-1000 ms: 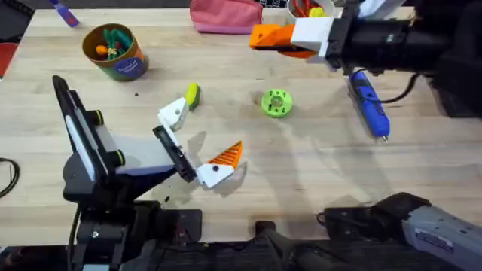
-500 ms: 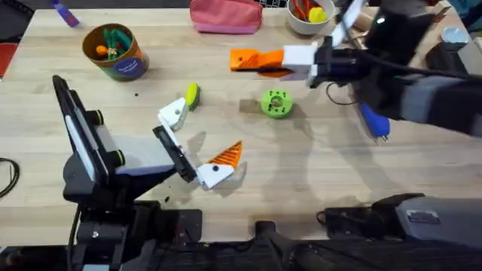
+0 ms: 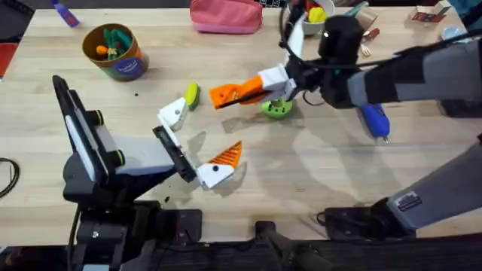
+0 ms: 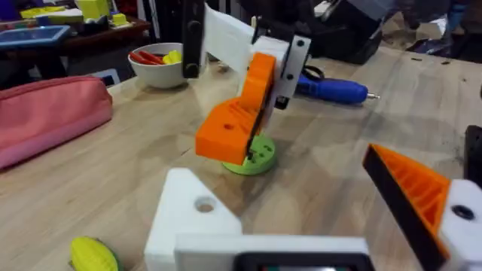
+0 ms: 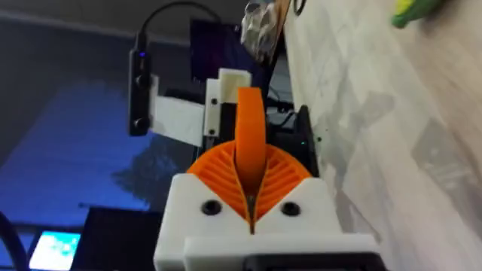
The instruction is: Pick up the gripper from the table and insert it into the empty holder that is missing its gripper. Then pick up a screw, insert it into the mounting hole, and use the screwdriver to tighten it. Finally, clean up the table by picking up the vegetable and placing it into the bucket.
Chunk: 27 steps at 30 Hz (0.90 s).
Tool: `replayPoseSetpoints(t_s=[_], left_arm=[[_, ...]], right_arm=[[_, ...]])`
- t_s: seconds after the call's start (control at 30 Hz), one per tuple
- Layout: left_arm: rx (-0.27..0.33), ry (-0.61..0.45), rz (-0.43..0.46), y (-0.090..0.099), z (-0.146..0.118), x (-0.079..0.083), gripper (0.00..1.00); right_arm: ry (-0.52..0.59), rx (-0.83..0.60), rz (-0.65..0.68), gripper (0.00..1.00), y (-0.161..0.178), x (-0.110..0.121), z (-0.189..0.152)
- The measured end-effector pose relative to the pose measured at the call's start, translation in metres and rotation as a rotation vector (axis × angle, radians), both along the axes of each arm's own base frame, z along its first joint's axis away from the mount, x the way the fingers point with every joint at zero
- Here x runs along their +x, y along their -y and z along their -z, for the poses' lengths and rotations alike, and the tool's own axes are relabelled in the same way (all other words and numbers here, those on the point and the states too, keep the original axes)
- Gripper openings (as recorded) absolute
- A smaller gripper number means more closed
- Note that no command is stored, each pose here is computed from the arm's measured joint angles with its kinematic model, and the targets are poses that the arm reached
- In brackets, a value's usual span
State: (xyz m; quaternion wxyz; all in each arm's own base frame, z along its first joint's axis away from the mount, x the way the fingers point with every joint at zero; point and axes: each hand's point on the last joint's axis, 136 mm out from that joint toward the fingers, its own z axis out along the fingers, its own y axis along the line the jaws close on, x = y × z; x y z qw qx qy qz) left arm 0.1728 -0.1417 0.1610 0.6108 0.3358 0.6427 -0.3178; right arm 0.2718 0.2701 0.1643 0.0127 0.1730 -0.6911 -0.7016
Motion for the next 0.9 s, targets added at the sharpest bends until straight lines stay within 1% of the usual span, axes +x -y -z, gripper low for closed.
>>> replayPoseSetpoints(t_s=[0.13,0.33,0.5,0.7,0.9], left_arm=[[0.0,-0.001,0.0,0.0,0.0,0.0,0.985],[0.0,0.0,0.0,0.0,0.0,0.0,0.985],[0.0,0.0,0.0,0.0,0.0,0.0,0.985],[0.0,0.0,0.0,0.0,0.0,0.0,0.985],[0.0,0.0,0.0,0.0,0.0,0.0,0.985]], right_arm=[[-0.002,0.009,-0.069,0.009,-0.014,-0.005,-0.011],[-0.041,-0.001,-0.121,0.009,-0.024,-0.017,-0.009],[-0.044,-0.003,-0.149,0.009,-0.031,-0.026,-0.009],[-0.044,-0.003,-0.157,0.009,-0.033,-0.028,-0.009],[-0.044,-0.004,-0.185,0.009,-0.039,-0.037,-0.009]])
